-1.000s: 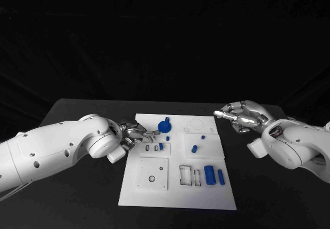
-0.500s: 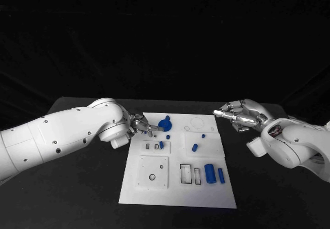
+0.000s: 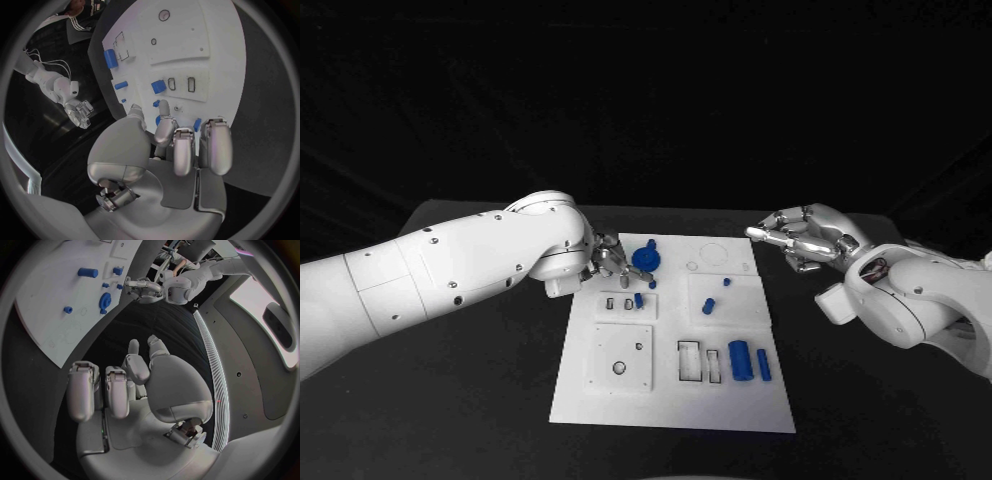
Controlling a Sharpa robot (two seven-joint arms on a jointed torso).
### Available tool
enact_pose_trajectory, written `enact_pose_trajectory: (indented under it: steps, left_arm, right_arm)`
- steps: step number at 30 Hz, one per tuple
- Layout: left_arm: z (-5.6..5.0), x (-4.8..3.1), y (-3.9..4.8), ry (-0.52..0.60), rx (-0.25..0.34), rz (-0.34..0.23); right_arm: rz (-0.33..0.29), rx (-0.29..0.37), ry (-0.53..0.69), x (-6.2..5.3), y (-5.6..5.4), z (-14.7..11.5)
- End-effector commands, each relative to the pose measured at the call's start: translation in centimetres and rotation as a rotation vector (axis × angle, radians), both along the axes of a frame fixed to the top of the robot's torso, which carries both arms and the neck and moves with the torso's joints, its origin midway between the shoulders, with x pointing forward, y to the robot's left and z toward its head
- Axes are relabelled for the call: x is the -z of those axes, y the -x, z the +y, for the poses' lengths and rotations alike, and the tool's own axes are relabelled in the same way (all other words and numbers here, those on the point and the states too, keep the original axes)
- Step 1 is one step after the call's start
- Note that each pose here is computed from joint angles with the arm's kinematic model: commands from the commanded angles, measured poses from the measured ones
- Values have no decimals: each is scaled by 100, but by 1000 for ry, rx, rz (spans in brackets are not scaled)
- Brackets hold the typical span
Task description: Assemble the parts on the task board
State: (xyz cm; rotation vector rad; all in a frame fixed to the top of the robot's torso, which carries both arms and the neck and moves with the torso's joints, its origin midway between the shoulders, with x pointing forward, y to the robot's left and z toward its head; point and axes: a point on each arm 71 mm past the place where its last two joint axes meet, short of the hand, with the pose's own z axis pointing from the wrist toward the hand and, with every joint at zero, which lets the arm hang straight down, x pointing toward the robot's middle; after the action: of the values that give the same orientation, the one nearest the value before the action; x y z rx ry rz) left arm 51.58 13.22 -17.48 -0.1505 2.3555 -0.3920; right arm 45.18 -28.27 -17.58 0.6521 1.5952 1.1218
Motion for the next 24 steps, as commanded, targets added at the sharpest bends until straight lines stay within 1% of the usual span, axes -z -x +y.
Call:
enact_pose_trajectory:
  steps: [1, 5, 14, 24]
  left_arm:
    - [-44, 32, 14, -97, 81, 41]
    - [-109, 48, 8, -118, 106, 56]
    - [-194, 64, -18, -138, 124, 63]
    - [-234, 77, -36, -150, 131, 69]
  right_arm:
    - [-9, -4, 7, 9, -4, 13]
    - [-7, -2, 7, 24, -7, 17]
    - [-4, -4, 2, 41, -12, 29]
    - [-3, -6, 0, 45, -14, 38]
